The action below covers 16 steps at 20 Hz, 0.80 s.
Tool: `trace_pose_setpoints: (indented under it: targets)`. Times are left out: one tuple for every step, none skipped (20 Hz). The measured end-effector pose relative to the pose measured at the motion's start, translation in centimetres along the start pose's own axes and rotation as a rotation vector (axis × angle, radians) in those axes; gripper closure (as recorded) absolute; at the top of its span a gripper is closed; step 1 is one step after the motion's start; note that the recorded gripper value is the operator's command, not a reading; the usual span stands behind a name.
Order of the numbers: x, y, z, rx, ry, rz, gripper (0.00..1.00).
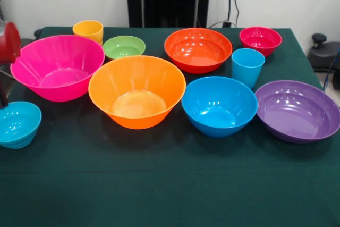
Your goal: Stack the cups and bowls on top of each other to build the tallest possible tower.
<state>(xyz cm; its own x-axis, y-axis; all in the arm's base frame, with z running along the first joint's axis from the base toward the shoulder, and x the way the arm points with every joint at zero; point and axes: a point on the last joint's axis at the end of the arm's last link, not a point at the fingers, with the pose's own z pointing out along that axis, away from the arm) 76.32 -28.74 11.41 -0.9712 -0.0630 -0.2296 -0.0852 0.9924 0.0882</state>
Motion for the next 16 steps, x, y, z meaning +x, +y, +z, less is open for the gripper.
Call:
trace_pose_setpoints:
  targets:
    - [0.5,-0.1,1.0,-0.005,0.008,0.002,1.00]
    - [0.7,-0.1,1.5,-0.008,0.013,0.003,1.00]
    - [0.9,-0.1,1.8,-0.010,0.016,0.004,1.00]
    - [1.2,-0.1,2.4,-0.013,0.022,0.003,1.00]
    - [1.6,-0.1,3.1,-0.017,0.030,0.003,1.00]
    - [1.8,-0.1,3.4,-0.017,0.034,0.002,1.00]
    - [2.1,-0.1,3.8,-0.019,0.039,0.001,1.00]
    - [2.2,-0.1,4.0,-0.019,0.041,0.000,1.00]
    - [2.6,-0.2,4.1,-0.023,0.046,0.002,1.00]
    - [3.0,-0.3,4.1,-0.025,0.051,0.002,1.00]
    - [3.2,-0.4,4.0,-0.026,0.053,0.003,1.00]
    - [3.5,-0.5,3.8,-0.026,0.056,0.003,1.00]
    - [4.1,-0.8,3.4,-0.025,0.061,0.004,1.00]
    - [4.5,-1.0,3.1,-0.025,0.064,0.005,1.00]
    - [5.1,-1.4,2.6,-0.022,0.068,0.007,1.00]
    - [5.5,-1.8,2.3,-0.021,0.070,0.009,1.00]
